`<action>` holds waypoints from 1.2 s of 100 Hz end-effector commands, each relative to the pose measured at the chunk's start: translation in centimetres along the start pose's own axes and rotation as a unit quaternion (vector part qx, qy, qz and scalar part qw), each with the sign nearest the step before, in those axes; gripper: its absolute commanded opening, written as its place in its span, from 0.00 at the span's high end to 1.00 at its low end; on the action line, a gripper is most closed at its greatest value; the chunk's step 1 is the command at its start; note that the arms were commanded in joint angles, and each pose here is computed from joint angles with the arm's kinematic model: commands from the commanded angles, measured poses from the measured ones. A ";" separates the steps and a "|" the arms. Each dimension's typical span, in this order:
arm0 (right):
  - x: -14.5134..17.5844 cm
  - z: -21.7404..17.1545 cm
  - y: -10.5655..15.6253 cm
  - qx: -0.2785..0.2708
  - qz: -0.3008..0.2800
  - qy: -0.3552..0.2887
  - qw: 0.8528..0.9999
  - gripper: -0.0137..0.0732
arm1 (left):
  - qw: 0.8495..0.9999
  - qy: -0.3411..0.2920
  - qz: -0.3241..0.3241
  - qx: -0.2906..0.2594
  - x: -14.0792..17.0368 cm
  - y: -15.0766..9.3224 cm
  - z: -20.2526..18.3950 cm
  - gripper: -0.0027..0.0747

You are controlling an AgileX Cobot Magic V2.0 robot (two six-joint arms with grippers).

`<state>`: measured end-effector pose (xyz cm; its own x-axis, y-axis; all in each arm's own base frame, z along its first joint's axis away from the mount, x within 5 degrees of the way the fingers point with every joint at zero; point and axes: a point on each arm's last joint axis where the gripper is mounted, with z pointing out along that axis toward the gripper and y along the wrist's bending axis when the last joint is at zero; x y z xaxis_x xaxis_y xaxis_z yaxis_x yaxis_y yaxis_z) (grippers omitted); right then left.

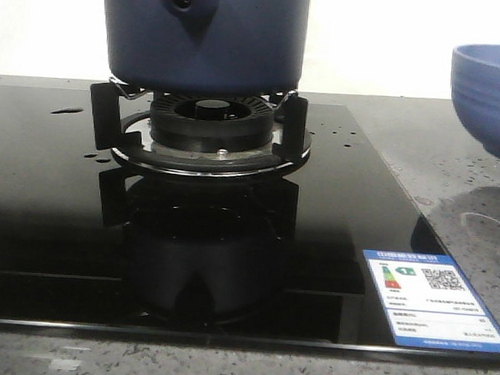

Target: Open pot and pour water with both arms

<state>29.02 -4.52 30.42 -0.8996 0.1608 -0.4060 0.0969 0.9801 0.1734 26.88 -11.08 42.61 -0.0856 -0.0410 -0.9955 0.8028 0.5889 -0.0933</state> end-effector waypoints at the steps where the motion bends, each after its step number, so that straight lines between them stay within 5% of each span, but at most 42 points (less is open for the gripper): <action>1: -0.7 -0.9 0.1 -0.002 0.000 -0.030 1.000 0.90 | 0.999 -0.052 -0.007 0.013 -2.4 -1.1 -0.6 0.56; 48: -0.7 0.1 -0.3 0.009 -0.012 -0.012 1.000 0.89 | 0.999 -0.052 -0.007 0.012 -2.4 -1.1 -0.6 0.56; 57: -0.7 0.0 -0.3 0.008 -0.015 -0.011 1.000 0.77 | 0.999 -0.052 -0.007 0.012 -2.4 -1.1 -0.6 0.56; 77: -1.4 -1.7 0.3 -0.004 -0.016 -0.026 1.000 0.29 | 0.999 -0.049 -0.004 0.018 -2.4 -1.2 -0.6 0.56; 120: -0.3 -9.6 2.4 -0.021 -0.037 -0.151 0.988 0.28 | 0.998 0.013 0.003 0.066 1.3 -1.7 4.0 0.56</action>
<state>26.67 -3.60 36.80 -0.8121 0.1313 -0.5686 0.0342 0.9834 0.1783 28.36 -14.43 39.44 -0.1406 0.0507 -0.9888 0.8543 0.5109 -0.0952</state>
